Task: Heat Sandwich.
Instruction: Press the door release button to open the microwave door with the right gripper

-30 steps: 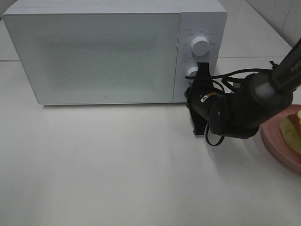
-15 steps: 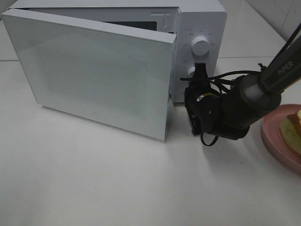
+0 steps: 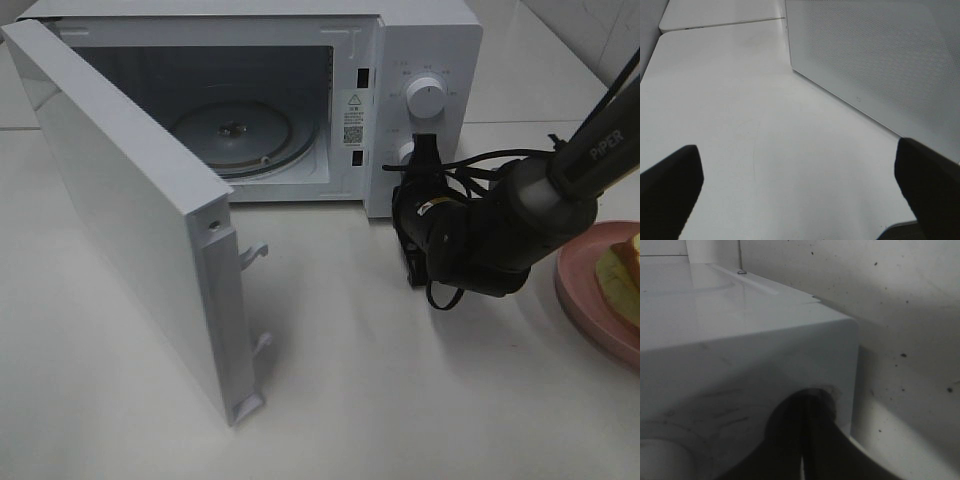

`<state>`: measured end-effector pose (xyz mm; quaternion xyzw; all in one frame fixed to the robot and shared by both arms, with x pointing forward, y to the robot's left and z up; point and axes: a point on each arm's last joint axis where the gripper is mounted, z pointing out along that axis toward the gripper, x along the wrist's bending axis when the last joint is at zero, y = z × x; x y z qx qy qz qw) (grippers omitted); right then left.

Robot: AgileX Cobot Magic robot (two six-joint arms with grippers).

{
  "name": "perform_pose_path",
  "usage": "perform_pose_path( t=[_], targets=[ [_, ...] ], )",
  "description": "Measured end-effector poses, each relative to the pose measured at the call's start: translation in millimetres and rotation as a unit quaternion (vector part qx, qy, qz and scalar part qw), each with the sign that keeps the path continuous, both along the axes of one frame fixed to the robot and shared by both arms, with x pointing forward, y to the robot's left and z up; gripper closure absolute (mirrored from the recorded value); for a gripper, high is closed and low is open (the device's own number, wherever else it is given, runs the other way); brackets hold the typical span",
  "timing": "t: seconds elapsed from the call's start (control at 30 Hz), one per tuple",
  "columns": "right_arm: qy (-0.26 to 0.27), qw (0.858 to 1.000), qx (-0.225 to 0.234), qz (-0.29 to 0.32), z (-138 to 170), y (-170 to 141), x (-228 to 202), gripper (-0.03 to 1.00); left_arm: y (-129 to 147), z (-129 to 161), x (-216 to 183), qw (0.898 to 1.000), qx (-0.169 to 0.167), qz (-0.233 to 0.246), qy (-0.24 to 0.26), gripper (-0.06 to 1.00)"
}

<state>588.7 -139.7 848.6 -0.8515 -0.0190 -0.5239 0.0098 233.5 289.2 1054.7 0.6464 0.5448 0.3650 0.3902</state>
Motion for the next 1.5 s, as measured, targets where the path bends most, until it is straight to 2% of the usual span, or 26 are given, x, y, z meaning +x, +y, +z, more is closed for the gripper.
perform_pose_path(
  t=[1.13,1.5],
  targets=[
    [0.033,0.999,0.005,0.016,3.2,-0.4,1.0,0.96,0.0,0.0,0.0,1.000,0.000,0.000,0.000,-0.04],
    [0.049,0.995,-0.040,0.073,27.0,-9.9,-19.2,0.95,0.0,0.0,0.0,1.000,0.000,0.000,0.000,-0.04]
  ],
)
